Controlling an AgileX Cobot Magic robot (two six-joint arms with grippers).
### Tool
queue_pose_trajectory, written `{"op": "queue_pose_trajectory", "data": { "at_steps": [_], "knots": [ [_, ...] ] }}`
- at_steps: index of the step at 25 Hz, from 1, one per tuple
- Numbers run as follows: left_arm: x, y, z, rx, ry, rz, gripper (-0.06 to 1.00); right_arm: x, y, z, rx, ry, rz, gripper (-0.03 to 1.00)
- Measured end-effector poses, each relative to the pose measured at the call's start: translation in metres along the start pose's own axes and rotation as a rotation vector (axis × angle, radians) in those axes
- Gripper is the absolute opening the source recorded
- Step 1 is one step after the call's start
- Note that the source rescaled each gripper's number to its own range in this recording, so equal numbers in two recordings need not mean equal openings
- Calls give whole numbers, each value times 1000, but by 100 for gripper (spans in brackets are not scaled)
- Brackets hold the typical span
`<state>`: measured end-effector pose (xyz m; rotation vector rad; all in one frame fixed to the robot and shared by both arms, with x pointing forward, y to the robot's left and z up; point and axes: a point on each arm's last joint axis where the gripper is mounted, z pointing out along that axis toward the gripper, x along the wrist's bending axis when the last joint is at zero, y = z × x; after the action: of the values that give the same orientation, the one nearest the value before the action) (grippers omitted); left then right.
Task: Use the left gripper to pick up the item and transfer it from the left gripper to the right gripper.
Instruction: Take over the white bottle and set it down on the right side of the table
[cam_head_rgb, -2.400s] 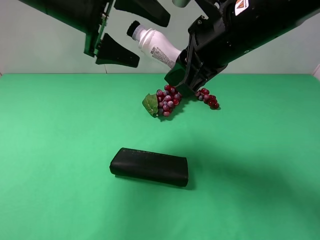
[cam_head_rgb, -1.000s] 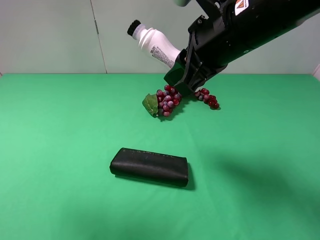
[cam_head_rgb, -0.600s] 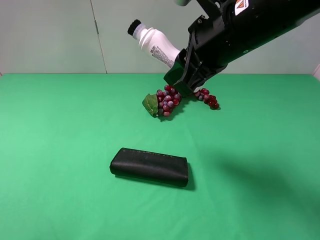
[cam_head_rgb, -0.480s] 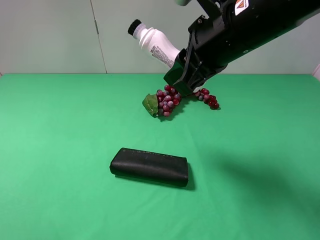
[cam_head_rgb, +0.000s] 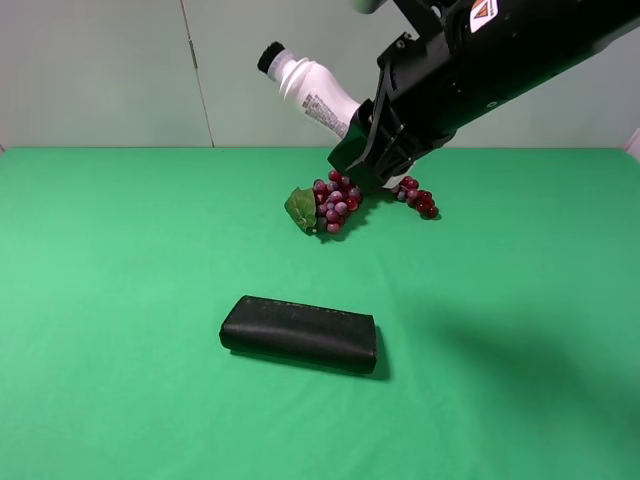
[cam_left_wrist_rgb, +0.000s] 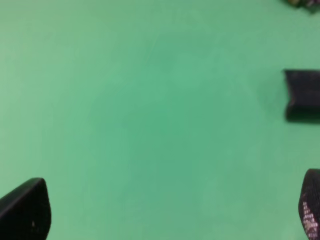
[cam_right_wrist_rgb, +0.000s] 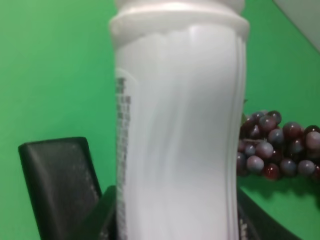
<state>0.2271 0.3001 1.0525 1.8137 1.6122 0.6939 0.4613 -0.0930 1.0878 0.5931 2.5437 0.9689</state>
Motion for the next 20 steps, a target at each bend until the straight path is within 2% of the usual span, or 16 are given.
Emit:
{"op": "queue_pose_trajectory", "data": {
  "at_steps": [4,6,14,20],
  "knots": [
    [8,-6,7,28,85,-52,99,1,-2,0,17,10,1,0],
    [9,-6,7,26,95,-62,99,1,-2,0,26,15,1,0],
    [9,-2,13,-24,91,-62,99,2,-3,0,33,21,47,0],
    [3,-2,19,-40,26,4,99,4,-6,0,67,39,47,0]
  ]
}}
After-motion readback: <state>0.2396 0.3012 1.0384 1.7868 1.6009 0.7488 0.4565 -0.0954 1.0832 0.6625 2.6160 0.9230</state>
